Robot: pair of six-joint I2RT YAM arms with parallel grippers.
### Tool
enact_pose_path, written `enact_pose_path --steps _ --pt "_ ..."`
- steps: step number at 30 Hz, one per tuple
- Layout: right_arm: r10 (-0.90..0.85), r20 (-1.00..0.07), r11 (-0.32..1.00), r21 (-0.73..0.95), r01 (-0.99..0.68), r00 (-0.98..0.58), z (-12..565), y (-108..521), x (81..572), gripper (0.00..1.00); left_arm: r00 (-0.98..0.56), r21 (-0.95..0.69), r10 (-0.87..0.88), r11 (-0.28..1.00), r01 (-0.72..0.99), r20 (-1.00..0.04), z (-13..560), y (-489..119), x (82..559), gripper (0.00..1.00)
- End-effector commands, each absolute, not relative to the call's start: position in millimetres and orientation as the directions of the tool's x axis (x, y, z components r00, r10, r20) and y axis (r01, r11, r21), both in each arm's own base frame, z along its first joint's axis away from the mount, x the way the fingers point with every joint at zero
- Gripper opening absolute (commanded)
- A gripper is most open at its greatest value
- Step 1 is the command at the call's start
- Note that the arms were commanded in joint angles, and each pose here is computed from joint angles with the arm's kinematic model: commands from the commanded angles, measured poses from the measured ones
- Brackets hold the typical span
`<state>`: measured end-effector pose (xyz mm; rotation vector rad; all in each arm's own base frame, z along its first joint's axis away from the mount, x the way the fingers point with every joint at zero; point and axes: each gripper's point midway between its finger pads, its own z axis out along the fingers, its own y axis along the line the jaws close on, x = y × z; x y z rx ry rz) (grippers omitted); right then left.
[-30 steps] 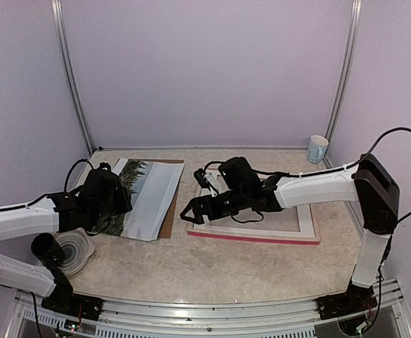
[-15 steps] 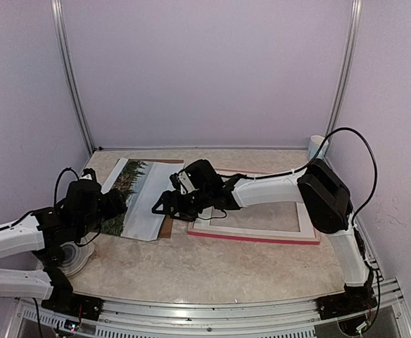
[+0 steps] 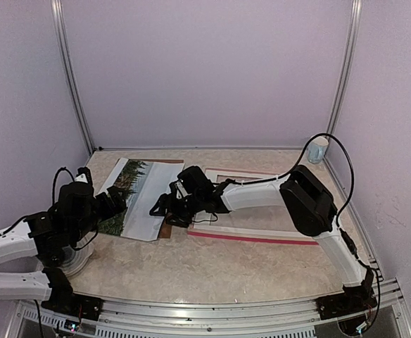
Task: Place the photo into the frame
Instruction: Pick up the photo from the backboard.
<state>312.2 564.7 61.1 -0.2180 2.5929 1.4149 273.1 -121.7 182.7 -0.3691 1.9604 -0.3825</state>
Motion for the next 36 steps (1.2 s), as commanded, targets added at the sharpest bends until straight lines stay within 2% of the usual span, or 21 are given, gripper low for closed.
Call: enact_pose_path --steps 1,9,15,23,25,27,36 --pt "-0.013 -0.170 0.543 0.826 -0.150 -0.985 48.0 574.9 313.3 0.76 -0.358 -0.426 -0.425 0.901 -0.080 -0.831 192.0 -121.4 271.3 0.99" --pt "0.006 -0.107 0.551 0.830 -0.086 -0.994 31.8 579.1 313.7 0.68 -0.343 -0.423 -0.417 0.904 -0.063 -0.842 198.4 -124.1 267.3 0.99" --pt "0.037 -0.077 0.569 0.822 -0.042 -0.996 22.7 573.4 317.0 0.56 -0.332 -0.429 -0.420 0.902 -0.051 -0.845 202.9 -124.0 264.3 0.99" --pt "0.046 -0.048 0.584 0.812 -0.012 -0.998 3.8 564.7 314.7 0.19 -0.325 -0.441 -0.426 0.897 -0.030 -0.844 208.4 -126.4 262.1 0.99" --pt "0.037 -0.083 0.582 0.812 -0.046 -0.996 9.1 564.2 318.0 0.09 -0.328 -0.443 -0.426 0.896 -0.026 -0.843 208.1 -127.7 261.9 0.99" --pt "0.027 -0.151 0.566 0.817 -0.109 -0.988 24.5 565.8 325.4 0.02 -0.332 -0.440 -0.422 0.898 -0.025 -0.843 206.7 -128.4 261.4 0.99" --pt "-0.053 -0.516 0.494 0.730 -0.471 -0.855 114.5 554.9 354.8 0.02 -0.327 -0.446 -0.427 0.895 -0.018 -0.843 208.9 -129.7 261.4 0.99"
